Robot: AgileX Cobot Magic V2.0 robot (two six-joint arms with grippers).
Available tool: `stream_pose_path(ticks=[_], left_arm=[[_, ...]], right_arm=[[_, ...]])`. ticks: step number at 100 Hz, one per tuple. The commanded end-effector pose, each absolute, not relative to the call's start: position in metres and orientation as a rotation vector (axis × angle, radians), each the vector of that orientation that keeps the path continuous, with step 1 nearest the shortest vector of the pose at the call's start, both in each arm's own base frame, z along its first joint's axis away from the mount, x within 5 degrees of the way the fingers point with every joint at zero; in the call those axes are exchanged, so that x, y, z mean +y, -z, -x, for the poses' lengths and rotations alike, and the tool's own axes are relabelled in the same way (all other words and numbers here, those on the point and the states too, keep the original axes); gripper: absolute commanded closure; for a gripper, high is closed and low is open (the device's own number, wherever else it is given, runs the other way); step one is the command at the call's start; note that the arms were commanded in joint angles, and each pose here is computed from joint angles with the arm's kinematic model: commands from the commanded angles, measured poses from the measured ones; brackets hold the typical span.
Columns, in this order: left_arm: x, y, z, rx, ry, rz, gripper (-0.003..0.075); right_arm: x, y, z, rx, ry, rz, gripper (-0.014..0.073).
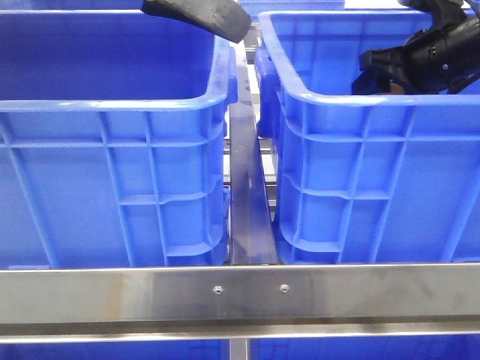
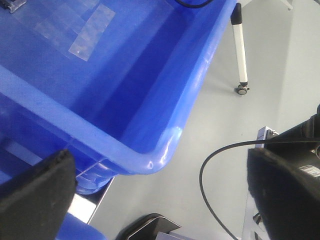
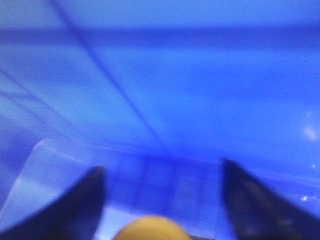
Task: Pick red and yellow buttons and place in box
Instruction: 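Lower the yellow button into the crate and open the right gripper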
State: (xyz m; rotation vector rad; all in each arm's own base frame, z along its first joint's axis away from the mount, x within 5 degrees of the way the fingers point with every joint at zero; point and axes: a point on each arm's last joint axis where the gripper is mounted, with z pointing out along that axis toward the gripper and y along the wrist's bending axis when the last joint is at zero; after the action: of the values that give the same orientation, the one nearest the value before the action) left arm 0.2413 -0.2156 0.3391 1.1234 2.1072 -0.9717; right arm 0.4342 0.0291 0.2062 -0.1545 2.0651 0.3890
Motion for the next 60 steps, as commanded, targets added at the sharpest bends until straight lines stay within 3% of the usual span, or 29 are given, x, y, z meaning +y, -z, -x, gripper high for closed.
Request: stream_pose_path(ticks=[1,37,44,60], left_arm=[[-0.214,-0.366,-0.234,2.02,1.019,-1.065,0.007],[-0.214,-0.365,-0.234,2.022,0.999,-1.075,0.007],[-0.214,-0.365,-0.235,2.021,0.989,-1.077,0.007],[-0.214,-0.365,-0.235,2.019,0.986,-1.072,0.0072]], right_arm=[[0.03,-0.239,-0.433,1.965,-0.42,0.156,-0.0003],[0.031,-0.274,-0.41,1.895,-0.418,0.173,0.0026],[0.031,-0.278,-0.399,1.895,-0.415,0.171,0.0127],[0.032,-0.288,-0.367,1.888,-0.415,0.173,0.0523]])
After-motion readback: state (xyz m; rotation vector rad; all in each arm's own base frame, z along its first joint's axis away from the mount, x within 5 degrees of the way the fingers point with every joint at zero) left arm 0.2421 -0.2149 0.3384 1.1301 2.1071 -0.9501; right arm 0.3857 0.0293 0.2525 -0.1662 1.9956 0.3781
